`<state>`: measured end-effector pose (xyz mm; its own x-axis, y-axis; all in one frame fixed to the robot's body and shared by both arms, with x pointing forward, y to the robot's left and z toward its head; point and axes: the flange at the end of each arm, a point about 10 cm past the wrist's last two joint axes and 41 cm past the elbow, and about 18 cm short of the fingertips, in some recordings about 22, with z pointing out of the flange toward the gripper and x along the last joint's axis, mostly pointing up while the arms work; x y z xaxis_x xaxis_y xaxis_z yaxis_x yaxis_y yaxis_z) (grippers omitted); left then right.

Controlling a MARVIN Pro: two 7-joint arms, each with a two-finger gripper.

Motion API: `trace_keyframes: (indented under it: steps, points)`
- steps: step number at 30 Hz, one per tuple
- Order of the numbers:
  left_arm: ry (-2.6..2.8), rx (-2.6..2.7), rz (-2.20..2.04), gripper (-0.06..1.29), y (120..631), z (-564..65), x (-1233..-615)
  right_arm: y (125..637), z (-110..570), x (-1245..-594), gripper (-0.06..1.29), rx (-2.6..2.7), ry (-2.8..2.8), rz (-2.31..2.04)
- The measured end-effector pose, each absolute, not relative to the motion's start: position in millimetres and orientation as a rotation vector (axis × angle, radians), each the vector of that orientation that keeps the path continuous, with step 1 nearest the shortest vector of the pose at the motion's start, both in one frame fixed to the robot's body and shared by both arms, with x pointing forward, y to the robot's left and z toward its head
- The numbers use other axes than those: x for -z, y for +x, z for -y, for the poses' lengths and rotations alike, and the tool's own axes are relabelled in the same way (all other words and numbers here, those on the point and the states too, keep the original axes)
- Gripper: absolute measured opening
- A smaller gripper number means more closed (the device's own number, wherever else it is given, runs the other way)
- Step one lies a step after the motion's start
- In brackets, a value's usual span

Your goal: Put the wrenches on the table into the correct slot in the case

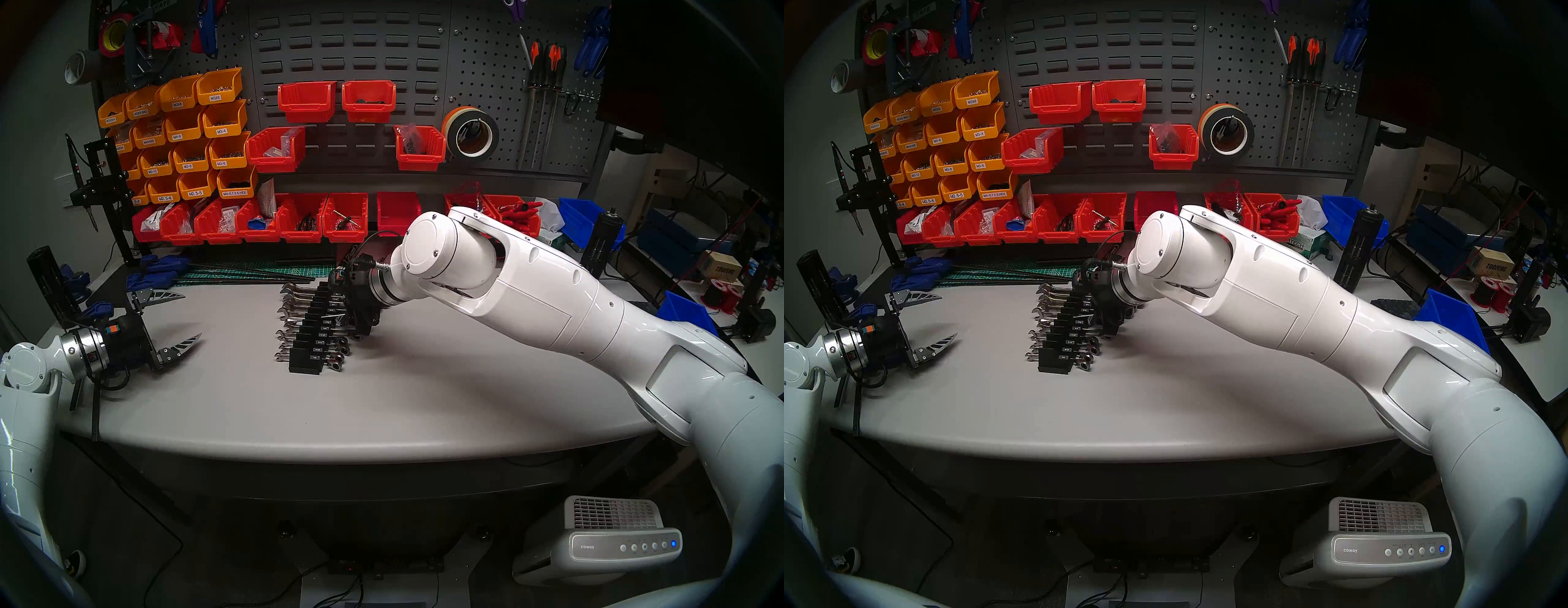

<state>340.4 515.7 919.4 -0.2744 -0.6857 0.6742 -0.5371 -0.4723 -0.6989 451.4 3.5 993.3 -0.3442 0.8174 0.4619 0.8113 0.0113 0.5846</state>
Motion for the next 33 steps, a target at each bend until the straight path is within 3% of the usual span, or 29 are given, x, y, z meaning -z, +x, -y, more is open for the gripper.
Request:
trace_keyframes:
  steps: [4, 13, 20, 28, 33]
  points:
    - [-1.814, 1.858, -1.544, 1.24, 340.4, -515.7, -919.4, 451.4, -4.6, -992.8, 0.83, -1.278, 1.795, -2.232]
    - [-1.814, 1.858, -1.544, 1.23, 340.4, -515.7, -919.4, 451.7, -6.4, -992.0, 0.82, -1.278, 1.795, -2.236]
    - [-1.814, 1.858, -1.544, 1.23, 340.4, -515.7, -919.4, 452.6, -6.5, -991.9, 1.01, -1.278, 1.796, -2.235]
    - [-1.814, 1.858, -1.544, 1.24, 340.4, -515.7, -919.4, 454.2, -5.9, -993.4, 1.03, -1.285, 1.793, -2.227]
    - [-1.814, 1.858, -1.544, 1.24, 340.4, -515.7, -919.4, 455.0, -6.0, -994.4, 1.12, -1.286, 1.79, -2.228]
